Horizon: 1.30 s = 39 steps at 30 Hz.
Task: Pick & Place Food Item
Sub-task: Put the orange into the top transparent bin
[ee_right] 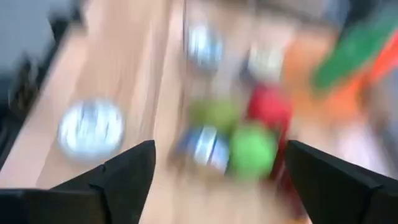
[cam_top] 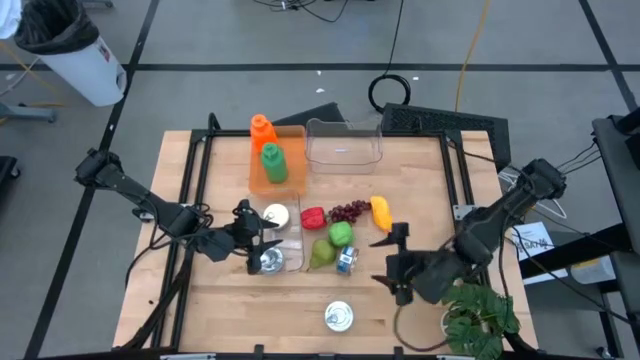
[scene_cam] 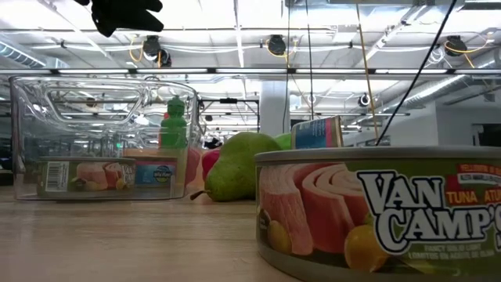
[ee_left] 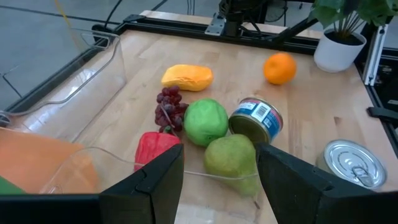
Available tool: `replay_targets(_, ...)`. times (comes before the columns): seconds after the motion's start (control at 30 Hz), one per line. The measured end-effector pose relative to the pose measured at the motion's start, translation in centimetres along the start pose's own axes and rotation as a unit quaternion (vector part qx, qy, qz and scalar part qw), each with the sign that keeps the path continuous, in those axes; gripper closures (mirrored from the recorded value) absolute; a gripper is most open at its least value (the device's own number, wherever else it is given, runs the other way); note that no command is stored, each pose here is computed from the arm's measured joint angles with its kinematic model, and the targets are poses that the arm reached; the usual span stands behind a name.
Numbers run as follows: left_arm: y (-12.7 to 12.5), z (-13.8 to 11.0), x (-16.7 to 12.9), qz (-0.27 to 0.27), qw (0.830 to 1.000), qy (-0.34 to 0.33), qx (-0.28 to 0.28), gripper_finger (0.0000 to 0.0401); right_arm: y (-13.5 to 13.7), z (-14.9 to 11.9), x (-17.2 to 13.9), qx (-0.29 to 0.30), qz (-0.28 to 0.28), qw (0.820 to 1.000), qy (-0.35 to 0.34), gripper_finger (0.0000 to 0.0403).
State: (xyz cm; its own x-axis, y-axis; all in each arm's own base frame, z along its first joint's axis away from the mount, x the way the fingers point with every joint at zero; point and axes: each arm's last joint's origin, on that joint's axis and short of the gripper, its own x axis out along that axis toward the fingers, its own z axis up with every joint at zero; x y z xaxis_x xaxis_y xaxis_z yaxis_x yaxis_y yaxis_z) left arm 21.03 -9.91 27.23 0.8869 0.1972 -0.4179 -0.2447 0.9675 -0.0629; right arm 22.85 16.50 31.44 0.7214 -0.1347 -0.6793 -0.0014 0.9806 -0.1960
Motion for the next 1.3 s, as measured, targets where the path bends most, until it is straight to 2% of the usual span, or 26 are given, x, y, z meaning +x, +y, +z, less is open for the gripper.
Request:
replay_targets(0.1,0.0,0.0,0.0,0.000,1.000,0.000,-0.001,0.0187,0.5,-1.8,1.0,0.078,0.012,0.987,0.138,0.0058)
replay_targets(0.17,0.0,0.0,0.0,0.000,1.000,0.000,-0.004,0.0187,0.7,-3.2,1.6,0.136,0.013,0.962,0.238,0.0058)
replay_targets(0.23,0.0,0.0,0.0,0.000,1.000,0.000,-0.005,0.0187,0.9,-4.6,1.9,0.185,-0.002,0.927,0.326,0.0058)
replay_targets(0.3,0.0,0.0,0.0,0.000,1.000,0.000,-0.003,0.0187,1.0,-5.7,2.2,0.209,-0.018,0.904,0.373,0.0058)
replay_targets(0.33,0.0,0.0,0.0,0.000,1.000,0.000,0.001,0.0187,1.1,-6.3,2.3,0.211,-0.021,0.900,0.381,0.0058)
replay_targets(0.5,0.1,0.0,0.1,0.002,1.000,0.000,0.002,0.0187,1.6,-8.0,3.6,0.199,-0.012,0.916,0.347,0.0057)
replay_targets(0.6,0.2,0.1,0.2,0.006,1.000,-0.001,0.001,0.0187,1.5,-9.2,4.6,0.170,0.001,0.924,0.343,0.0057)
replay_targets(0.67,0.2,0.1,0.2,0.006,1.000,-0.001,0.001,0.0187,1.1,-10.2,5.1,0.154,-0.015,0.925,0.348,0.0057)
replay_targets(0.83,0.2,0.1,0.2,0.005,1.000,-0.001,-0.001,0.0187,-0.4,-11.8,6.3,0.161,-0.058,0.916,0.363,0.0057)
replay_targets(1.03,0.2,0.1,0.2,0.005,1.000,-0.001,-0.013,0.0187,-1.0,-11.3,5.6,0.185,-0.033,0.924,0.332,0.0057)
replay_targets(1.2,0.2,0.1,0.2,0.006,1.000,-0.001,-0.012,0.0187,-1.5,-10.1,4.4,0.206,-0.008,0.943,0.261,0.0057)
replay_targets(1.3,0.2,0.1,0.2,0.006,1.000,-0.001,-0.002,0.0187,-1.8,-9.7,3.9,0.168,0.011,0.957,0.236,0.0057)
